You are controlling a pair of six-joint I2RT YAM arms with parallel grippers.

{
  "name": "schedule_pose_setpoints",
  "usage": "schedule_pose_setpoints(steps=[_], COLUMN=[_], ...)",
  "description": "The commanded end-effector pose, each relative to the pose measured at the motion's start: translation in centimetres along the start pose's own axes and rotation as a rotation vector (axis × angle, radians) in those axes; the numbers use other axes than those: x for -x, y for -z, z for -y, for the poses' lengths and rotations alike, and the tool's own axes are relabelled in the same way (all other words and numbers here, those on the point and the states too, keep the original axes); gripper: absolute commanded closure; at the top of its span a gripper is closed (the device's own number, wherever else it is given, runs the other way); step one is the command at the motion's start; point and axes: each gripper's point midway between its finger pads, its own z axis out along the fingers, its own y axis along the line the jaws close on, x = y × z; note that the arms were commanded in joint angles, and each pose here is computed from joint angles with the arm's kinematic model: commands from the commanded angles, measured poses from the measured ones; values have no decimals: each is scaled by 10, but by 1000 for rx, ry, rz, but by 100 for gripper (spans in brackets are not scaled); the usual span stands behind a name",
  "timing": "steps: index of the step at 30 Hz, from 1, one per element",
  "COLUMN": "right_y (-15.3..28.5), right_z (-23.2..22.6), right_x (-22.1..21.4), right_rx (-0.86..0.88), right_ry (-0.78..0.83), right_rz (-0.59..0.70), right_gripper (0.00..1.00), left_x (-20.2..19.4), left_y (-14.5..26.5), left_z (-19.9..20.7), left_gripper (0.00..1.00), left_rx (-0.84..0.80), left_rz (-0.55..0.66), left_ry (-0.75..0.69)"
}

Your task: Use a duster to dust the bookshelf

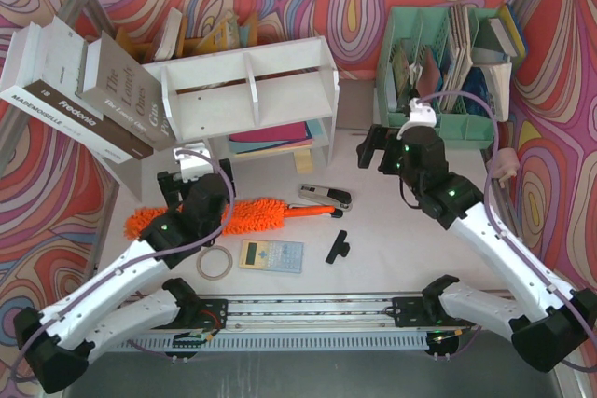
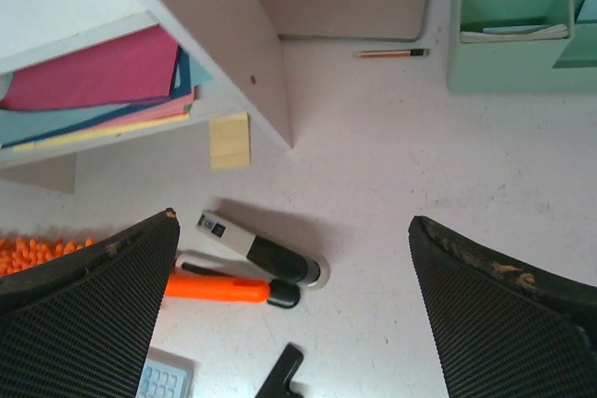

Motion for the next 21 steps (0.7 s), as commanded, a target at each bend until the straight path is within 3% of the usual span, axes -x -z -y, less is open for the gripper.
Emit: schedule_pose_setpoints(steps=[1,11,21], right_y=[-17,-39,-51], right_z=[7,43,69], right_x=[3,-9,-22], right_rx=[7,-88,-157], right_ry=[-53,-86,-3], right_rz=[21,86,159], right_gripper=[1,1,1], left_x=[-12,-60,-87], left_y=[-27,-72,-94], left_z=[2,-16,-38], left_gripper=[1,2,2], left_rx=[15,85,109], left_rz=[13,51,120], left_ry=[-27,-60,-52])
